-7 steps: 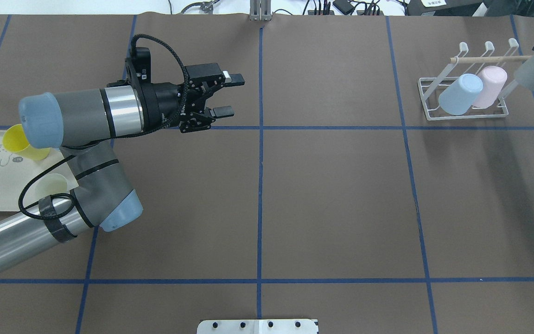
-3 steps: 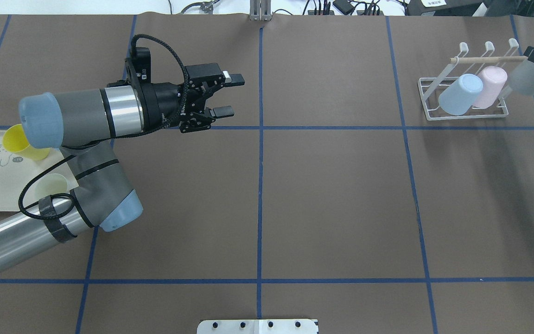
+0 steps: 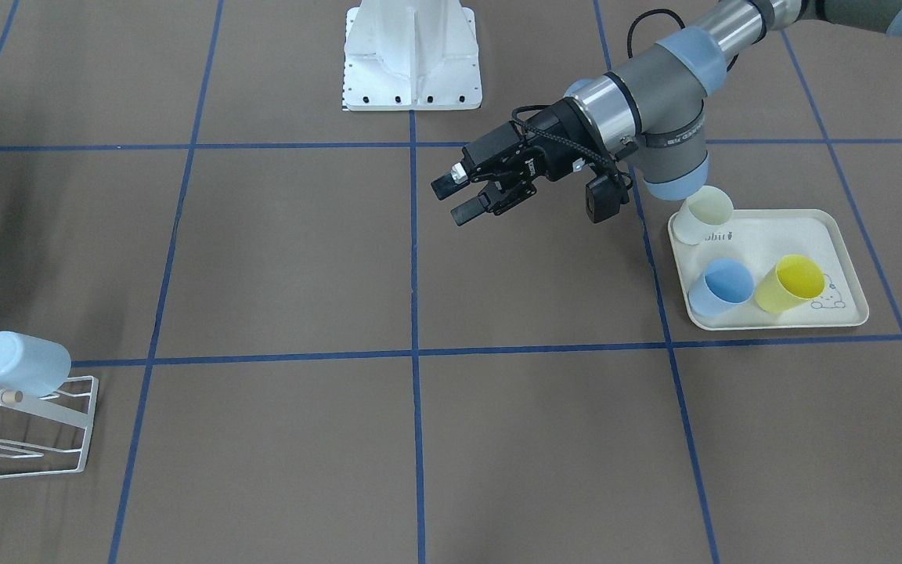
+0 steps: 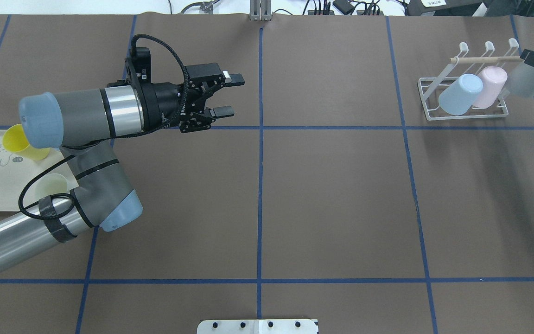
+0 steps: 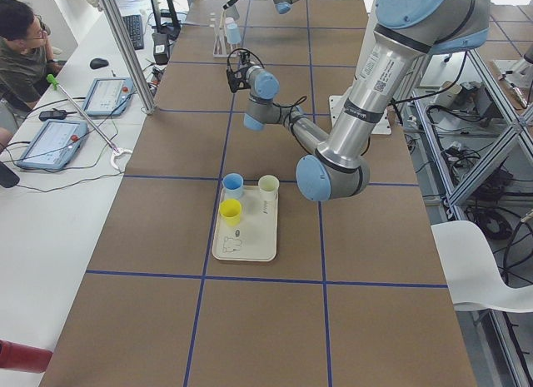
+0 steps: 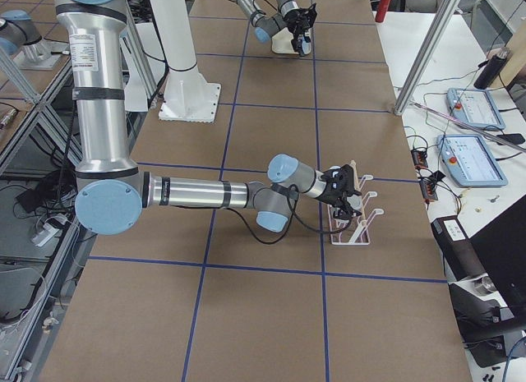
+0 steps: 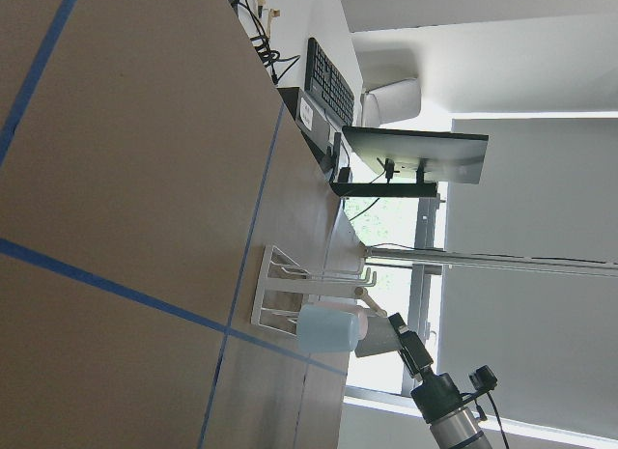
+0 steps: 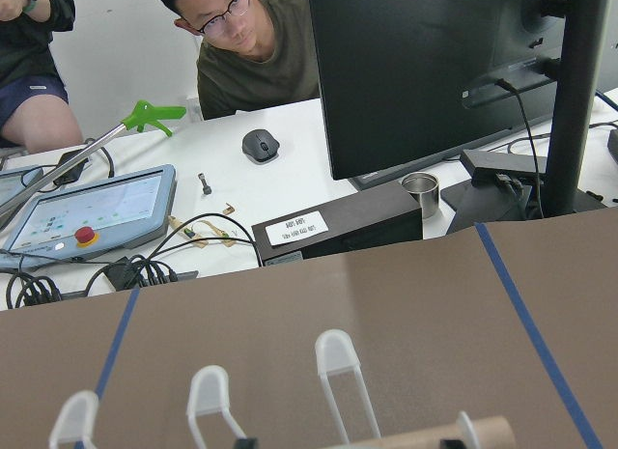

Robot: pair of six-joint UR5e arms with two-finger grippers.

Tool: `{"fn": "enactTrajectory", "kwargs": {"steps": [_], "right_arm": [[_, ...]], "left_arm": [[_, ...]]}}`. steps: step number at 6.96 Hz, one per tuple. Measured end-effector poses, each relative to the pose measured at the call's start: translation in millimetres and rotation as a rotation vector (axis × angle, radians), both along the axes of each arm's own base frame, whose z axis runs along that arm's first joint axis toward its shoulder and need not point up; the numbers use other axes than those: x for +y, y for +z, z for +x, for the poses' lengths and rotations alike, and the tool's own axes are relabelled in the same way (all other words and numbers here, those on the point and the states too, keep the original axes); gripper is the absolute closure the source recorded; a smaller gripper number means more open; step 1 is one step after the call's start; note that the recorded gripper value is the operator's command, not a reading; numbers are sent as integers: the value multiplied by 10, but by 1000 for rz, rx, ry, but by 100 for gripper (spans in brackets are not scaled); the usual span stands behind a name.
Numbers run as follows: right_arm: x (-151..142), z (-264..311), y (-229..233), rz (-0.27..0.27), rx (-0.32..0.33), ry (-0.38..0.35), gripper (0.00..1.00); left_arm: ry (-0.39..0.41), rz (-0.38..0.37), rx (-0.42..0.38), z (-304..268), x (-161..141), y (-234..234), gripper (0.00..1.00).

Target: Transfer IKEA cup to right arm and place on rack

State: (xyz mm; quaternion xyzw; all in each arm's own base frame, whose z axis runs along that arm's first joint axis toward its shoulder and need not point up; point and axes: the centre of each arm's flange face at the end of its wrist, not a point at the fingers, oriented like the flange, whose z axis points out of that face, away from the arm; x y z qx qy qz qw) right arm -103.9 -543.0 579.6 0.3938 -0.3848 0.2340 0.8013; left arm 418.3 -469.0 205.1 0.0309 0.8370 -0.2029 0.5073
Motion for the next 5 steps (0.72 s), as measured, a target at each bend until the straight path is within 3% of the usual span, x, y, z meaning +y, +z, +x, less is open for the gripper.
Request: {"fn": "enactTrajectory", "kwargs": {"steps": [3,4,5], "right_arm": [[-4,-65,2,2,3,-14,1],[0,-76,-70,11,-11,-29,1],[17,-55,-191,22,-39,-60,1]], "left_arm": [[-35,28,-23,-107,-101,-4,11],[-82,80,-86,-152,-189,10,11],[-136,141,-198,-164,-299,81,11]]}}
